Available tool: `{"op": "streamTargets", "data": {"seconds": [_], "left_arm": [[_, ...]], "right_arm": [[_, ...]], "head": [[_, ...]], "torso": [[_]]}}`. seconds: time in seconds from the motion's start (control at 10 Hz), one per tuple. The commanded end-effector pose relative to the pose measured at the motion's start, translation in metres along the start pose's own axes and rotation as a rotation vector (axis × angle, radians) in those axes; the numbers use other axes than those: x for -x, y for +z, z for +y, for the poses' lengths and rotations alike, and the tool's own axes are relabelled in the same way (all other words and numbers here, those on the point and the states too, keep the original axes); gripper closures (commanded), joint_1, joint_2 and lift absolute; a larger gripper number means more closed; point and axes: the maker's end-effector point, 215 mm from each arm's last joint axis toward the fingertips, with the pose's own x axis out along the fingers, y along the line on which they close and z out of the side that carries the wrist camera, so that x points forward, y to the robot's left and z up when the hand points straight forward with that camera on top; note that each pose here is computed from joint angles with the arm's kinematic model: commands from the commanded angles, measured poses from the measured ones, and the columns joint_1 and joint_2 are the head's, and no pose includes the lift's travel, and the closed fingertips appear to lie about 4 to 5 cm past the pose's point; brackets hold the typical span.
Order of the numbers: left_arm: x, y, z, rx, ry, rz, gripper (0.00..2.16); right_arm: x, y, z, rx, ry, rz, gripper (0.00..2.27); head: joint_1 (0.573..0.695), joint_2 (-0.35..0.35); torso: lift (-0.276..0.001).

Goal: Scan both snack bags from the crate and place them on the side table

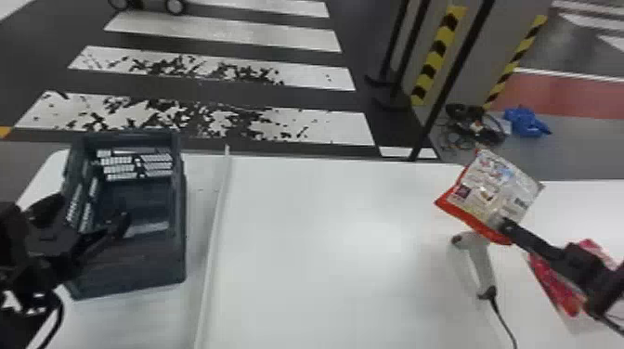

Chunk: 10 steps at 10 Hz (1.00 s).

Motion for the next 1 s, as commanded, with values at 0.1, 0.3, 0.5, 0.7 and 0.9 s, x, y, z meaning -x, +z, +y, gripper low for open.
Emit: {"op": "streamTargets", "data": {"seconds": [0.1, 0.3, 0.5, 0.7, 0.9], "left_arm": [[0.0, 0.001, 0.0, -0.002, -0.001, -0.001, 0.09], [-0.001, 0.002, 0.0, -0.003, -0.003, -0.002, 0.09], [-0.001, 0.003, 0.001, -0.005, -0.003, -0.005, 0.09], [-0.001, 0.003, 0.0, -0.005, -0.005, -0.005, 0.09], [-0.002, 0.004, 0.0, -0.007, -0.006, -0.006, 0.09]], "right_arm": [[0.018, 0.046, -0.052, 0.025, -0.125, -0.165, 2.24], [0.025, 0.058, -0.114, 0.055, -0.301, -0.233, 2.24], [0.031, 0.068, -0.158, 0.065, -0.414, -0.295, 2.24], [0.039, 0.073, -0.2, 0.053, -0.546, -0.324, 2.24], [0.046, 0.076, -0.224, 0.079, -0.611, -0.319, 2.24]], "head": [[0.695, -0.267], [0.695, -0.324], [0.695, -0.35], [0.695, -0.35], [0.695, -0.35]], "torso": [[-0.098], [-0.098], [-0.098], [-0.098], [-0.098]]}}
